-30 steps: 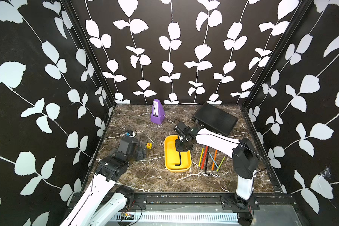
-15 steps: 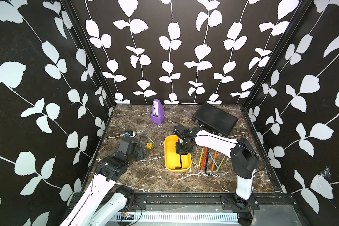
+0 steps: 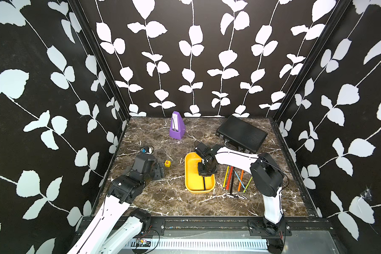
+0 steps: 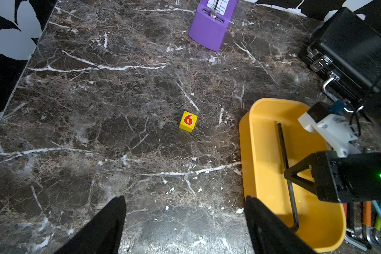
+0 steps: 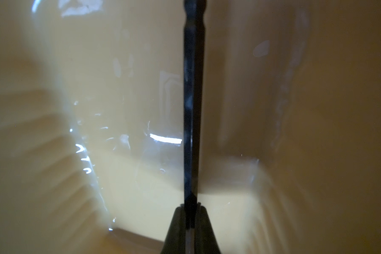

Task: Put the hex key on the desktop into the storage box
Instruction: Place the Allen key in the storage box, then pick up the Allen key from the center of the board.

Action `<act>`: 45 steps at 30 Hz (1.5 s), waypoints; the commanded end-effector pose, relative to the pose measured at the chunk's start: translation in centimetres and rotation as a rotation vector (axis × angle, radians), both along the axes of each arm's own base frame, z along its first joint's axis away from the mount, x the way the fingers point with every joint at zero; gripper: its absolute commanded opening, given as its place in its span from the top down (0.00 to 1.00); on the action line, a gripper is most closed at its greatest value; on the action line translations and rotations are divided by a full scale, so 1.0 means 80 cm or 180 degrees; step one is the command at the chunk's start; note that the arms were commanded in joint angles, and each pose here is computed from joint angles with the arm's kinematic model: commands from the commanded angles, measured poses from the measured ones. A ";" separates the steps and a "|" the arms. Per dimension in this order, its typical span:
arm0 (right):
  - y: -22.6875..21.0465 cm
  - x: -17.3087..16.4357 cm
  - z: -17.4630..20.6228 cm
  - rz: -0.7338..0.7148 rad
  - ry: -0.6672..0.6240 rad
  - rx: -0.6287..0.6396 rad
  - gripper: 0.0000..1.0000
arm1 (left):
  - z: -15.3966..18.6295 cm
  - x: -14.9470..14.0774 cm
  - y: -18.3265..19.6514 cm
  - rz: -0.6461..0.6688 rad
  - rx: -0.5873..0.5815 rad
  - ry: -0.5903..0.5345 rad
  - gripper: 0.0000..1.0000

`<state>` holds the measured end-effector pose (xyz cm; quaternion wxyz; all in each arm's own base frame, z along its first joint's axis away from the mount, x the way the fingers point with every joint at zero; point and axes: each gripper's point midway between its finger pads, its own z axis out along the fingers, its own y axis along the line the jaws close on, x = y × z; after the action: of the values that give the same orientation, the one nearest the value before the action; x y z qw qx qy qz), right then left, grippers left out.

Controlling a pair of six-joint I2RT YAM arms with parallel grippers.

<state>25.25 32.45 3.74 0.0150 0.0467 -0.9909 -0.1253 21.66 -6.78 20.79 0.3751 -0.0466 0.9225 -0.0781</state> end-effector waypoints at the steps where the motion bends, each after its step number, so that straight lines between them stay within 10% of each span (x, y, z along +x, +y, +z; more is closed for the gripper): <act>1: -0.012 -0.002 -0.014 -0.0004 0.0081 -0.0115 1.00 | 0.008 0.000 -0.001 -0.0015 -0.0013 -0.0035 0.15; 7: -0.018 0.008 0.007 0.0047 -0.0103 -0.0170 0.77 | 0.008 0.003 -0.003 -0.0029 -0.0012 -0.0029 0.14; 21: -0.095 0.025 0.138 -0.0153 -0.1044 -0.0371 0.68 | 0.031 -0.016 -0.024 -0.0718 0.0049 -0.0172 0.15; 45: -0.164 0.010 -0.002 -0.0920 -0.0309 -0.0710 0.78 | 0.049 -0.033 -0.012 -0.1007 0.0287 -0.0799 0.10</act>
<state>26.27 20.05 4.45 -0.0534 -0.0685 -0.9960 -0.0216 18.77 -6.92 24.72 0.4721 0.1086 0.8704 -0.0878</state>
